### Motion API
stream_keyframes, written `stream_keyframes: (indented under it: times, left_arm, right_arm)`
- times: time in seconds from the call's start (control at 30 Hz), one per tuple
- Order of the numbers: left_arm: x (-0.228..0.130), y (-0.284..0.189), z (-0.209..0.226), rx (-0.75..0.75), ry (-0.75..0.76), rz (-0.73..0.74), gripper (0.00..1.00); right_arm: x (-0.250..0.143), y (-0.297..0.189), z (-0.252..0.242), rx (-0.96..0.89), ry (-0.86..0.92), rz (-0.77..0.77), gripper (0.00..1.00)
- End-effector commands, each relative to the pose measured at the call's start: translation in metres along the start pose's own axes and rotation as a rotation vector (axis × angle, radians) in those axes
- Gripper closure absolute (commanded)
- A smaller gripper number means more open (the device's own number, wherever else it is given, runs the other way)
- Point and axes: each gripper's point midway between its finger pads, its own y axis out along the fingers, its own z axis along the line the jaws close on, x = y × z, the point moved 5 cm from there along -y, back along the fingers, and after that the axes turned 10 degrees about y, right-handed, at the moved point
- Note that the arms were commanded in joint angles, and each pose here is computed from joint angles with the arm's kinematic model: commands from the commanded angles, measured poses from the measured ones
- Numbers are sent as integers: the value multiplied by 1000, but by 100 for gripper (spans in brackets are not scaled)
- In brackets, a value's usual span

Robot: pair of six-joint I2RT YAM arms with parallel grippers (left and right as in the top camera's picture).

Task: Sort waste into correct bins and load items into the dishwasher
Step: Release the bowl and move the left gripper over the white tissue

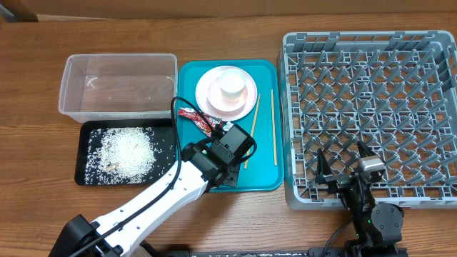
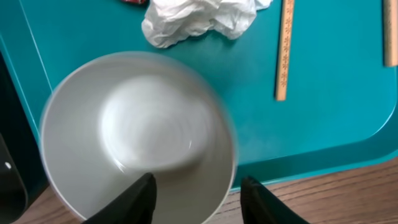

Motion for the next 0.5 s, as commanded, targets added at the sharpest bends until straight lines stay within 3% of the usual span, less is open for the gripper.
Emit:
stream_keyframes:
  times: [0.0, 0.07, 0.2, 0.27, 0.4, 0.47]
  left_arm:
    - [2, -2, 1, 1, -9, -31, 50]
    - [7, -2, -1, -8, -15, -56, 47]
    - [23, -4, -3, -32, -40, -133, 31]
    - [33, -5, 0, -22, -58, -181, 27]
    - [49, -9, 17, 95, -96, -280, 26]
    - [55, -11, 23, 137, -110, -317, 32]
  right_arm:
    - [-2, 0, -1, -2, -3, -6, 0]
    - [-2, 0, -1, -2, -3, -6, 0]
    - [-2, 0, -1, -2, -3, -6, 0]
    - [-2, 0, -1, -2, -3, -6, 0]
    - [-2, 0, -1, -2, -3, -6, 0]
    - [-2, 0, -1, -2, -3, -6, 0]
